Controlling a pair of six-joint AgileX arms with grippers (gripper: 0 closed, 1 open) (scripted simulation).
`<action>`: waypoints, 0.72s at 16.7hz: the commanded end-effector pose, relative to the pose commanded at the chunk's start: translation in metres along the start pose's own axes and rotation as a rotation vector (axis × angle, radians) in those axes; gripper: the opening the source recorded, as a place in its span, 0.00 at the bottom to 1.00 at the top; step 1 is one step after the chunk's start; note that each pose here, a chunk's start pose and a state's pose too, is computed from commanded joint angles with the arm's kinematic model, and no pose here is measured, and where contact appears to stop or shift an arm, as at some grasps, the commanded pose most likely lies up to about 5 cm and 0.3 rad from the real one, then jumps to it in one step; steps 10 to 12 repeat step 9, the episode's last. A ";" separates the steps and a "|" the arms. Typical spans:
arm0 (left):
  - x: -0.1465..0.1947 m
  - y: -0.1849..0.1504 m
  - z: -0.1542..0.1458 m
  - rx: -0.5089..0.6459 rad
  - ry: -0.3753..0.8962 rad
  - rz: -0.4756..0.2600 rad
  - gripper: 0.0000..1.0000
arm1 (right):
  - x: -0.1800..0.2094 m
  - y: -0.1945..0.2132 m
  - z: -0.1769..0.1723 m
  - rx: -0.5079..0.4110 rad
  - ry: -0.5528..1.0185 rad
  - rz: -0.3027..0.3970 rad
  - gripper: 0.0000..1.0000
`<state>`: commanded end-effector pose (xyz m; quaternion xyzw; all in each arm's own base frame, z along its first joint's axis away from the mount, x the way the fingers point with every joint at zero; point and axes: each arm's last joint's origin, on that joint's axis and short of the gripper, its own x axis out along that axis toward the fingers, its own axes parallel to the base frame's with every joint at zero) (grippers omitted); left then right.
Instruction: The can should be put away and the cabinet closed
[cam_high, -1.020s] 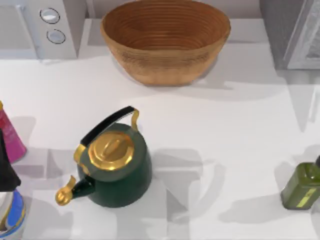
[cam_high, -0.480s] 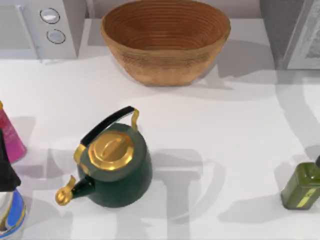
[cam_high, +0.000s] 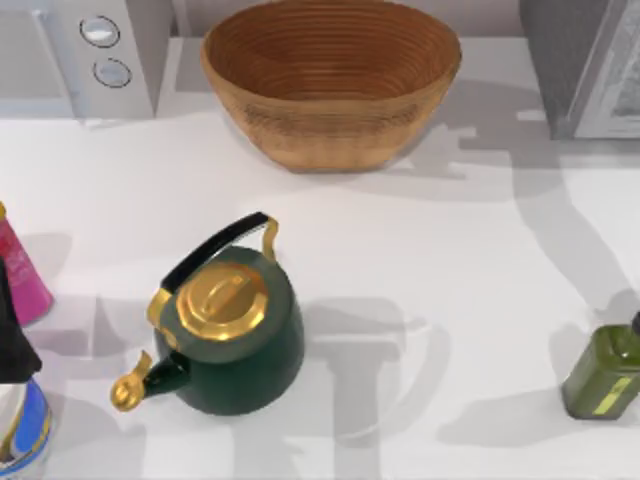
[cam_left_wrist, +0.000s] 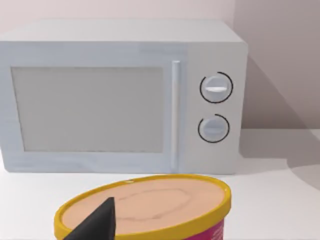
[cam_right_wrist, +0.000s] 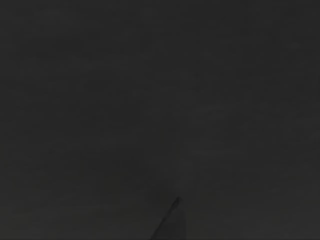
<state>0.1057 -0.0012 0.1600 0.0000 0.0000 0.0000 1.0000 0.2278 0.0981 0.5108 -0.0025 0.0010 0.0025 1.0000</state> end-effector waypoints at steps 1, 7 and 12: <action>0.000 0.000 0.000 0.000 0.000 0.000 1.00 | -0.008 -0.010 0.007 -0.002 -0.023 -0.042 1.00; 0.000 0.000 0.000 0.000 0.000 0.000 1.00 | 0.033 -0.008 0.005 -0.006 -0.014 -0.044 1.00; 0.000 0.000 0.000 0.000 0.000 0.000 1.00 | 0.042 -0.011 0.007 -0.002 -0.022 -0.042 1.00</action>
